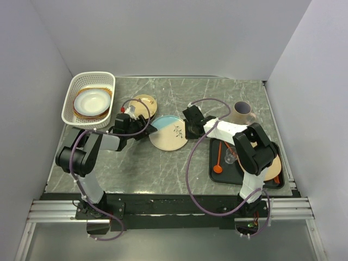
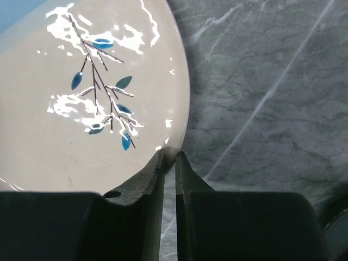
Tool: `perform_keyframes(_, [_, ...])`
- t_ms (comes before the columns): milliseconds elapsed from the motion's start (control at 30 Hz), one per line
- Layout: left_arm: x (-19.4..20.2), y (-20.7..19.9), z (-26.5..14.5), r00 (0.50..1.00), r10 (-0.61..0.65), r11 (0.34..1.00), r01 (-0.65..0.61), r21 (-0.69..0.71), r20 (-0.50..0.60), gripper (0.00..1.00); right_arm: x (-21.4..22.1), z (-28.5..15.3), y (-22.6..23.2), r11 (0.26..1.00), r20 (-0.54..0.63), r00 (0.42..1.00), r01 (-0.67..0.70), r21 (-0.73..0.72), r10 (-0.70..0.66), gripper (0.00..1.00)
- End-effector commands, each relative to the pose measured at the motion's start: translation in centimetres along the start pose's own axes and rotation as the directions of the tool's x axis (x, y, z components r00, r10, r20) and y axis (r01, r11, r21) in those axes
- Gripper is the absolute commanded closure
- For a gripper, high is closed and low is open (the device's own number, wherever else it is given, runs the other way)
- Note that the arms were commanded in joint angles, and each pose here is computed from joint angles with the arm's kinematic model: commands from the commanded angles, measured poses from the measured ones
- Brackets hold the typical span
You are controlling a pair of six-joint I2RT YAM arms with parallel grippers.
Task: Place the plates into the plastic bin on the countertop
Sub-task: Pick up the plate at the center of the board.
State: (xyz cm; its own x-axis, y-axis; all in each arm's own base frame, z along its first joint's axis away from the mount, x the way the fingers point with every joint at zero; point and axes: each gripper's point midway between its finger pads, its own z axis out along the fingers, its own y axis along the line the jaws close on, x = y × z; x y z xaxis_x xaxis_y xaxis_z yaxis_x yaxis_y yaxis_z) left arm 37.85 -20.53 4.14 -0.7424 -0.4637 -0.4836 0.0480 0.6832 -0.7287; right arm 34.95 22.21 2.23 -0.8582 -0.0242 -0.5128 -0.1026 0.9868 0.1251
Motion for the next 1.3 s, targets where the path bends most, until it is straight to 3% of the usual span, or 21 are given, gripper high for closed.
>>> perform_keyframes(0, [3.2,1.1,1.0,0.989,0.007,1.000,-0.006,0.008,-0.151,0.33,6.5,0.0,-3.3,0.981,-0.234,0.963,0.162,0.107,-0.133,1.00])
perform_keyframes(300, [6.7,0.2,0.5,0.963,0.019,0.982,0.033,0.187,-0.268,0.38,6.4,0.1,-2.9,0.983,-0.232,0.962,0.168,0.081,-0.145,1.00])
perform_keyframes(667, [8.7,-2.1,-1.4,0.930,0.174,0.922,-0.038,0.386,-0.324,0.40,5.9,0.3,-2.4,0.979,-0.218,0.960,0.193,0.069,-0.174,1.00])
perform_keyframes(1000, [9.8,-3.8,-2.2,0.924,0.119,0.863,0.083,0.497,-0.362,0.43,5.9,0.5,-2.2,0.977,-0.214,0.959,0.202,0.065,-0.184,1.00])
perform_keyframes(1200, [9.7,-3.6,-2.1,0.937,0.083,0.865,0.102,0.492,-0.340,0.53,6.1,0.6,-2.1,0.977,-0.218,0.958,0.203,0.060,-0.186,1.00])
perform_keyframes(1267, [9.7,-3.0,-1.9,0.940,0.060,0.886,0.105,0.451,-0.335,0.60,6.2,0.5,-2.1,0.978,-0.219,0.959,0.200,0.059,-0.183,1.00])
